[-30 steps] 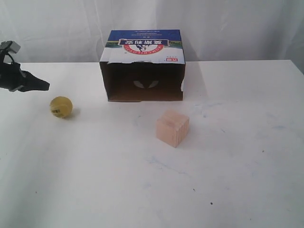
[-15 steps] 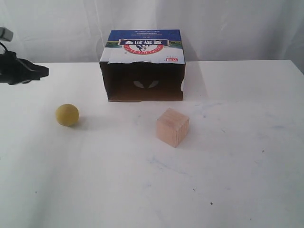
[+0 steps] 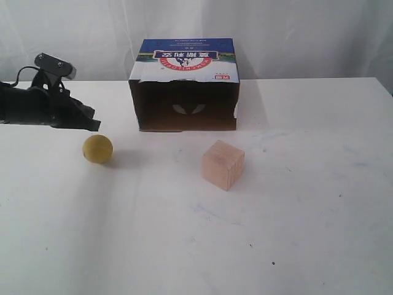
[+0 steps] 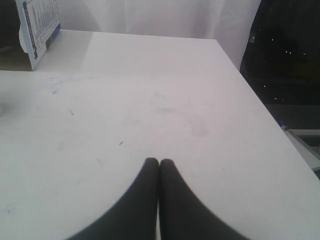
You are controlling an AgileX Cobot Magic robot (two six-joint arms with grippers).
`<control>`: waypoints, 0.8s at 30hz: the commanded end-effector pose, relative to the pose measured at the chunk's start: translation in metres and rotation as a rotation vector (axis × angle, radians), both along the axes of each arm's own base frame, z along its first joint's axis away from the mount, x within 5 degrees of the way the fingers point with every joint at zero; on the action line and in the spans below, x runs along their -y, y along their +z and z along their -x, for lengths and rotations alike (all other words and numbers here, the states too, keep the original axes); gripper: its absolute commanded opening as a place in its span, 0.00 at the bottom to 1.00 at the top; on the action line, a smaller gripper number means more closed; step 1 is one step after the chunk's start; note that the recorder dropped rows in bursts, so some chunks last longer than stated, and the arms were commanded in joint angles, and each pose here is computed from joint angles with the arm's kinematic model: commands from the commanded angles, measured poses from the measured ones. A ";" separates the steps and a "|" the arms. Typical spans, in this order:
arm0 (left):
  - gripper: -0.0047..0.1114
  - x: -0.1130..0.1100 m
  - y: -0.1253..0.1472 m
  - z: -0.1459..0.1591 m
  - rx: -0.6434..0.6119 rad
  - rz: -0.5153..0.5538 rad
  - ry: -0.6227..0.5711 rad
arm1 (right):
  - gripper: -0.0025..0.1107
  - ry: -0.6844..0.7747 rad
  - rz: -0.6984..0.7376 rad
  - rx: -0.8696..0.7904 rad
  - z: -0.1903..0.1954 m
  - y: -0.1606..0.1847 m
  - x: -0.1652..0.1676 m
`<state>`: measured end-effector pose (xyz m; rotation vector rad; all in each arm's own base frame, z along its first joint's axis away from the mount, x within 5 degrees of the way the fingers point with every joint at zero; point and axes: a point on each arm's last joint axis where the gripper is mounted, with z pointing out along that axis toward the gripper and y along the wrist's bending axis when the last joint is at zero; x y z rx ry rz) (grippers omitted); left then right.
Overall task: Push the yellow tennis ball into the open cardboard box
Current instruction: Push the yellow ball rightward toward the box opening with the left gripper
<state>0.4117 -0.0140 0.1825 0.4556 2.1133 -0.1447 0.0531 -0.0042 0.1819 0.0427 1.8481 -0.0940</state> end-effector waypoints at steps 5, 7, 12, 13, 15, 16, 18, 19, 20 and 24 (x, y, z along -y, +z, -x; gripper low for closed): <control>0.04 0.002 -0.028 -0.018 -0.066 0.088 0.058 | 0.02 -0.005 -0.003 0.014 0.000 0.000 0.000; 0.04 0.003 -0.034 -0.018 -0.085 0.105 0.063 | 0.02 -0.005 -0.003 0.014 0.000 0.000 0.000; 0.04 0.008 -0.035 -0.016 -0.095 0.177 0.035 | 0.02 -0.005 -0.003 0.014 0.000 0.000 0.000; 0.04 0.011 -0.035 -0.015 -0.093 0.199 0.009 | 0.02 -0.005 -0.003 0.014 0.000 0.000 0.000; 0.04 0.018 -0.036 -0.010 -0.094 0.254 -0.056 | 0.02 -0.005 -0.003 0.014 0.000 0.000 0.000; 0.04 0.021 -0.037 -0.007 -0.097 0.275 -0.079 | 0.02 -0.005 -0.003 0.014 0.000 0.000 0.000; 0.04 0.025 -0.040 -0.001 -0.111 0.315 -0.118 | 0.02 -0.005 -0.003 0.014 0.000 0.000 0.000; 0.04 0.026 -0.042 0.001 -0.118 0.325 -0.127 | 0.02 -0.005 -0.003 0.014 0.000 0.000 0.000; 0.04 0.027 -0.045 0.004 -0.130 0.331 -0.131 | 0.02 -0.005 -0.003 0.014 0.000 0.000 0.000; 0.04 0.027 -0.051 0.010 -0.156 0.332 -0.124 | 0.02 -0.005 -0.003 0.014 0.000 0.000 0.000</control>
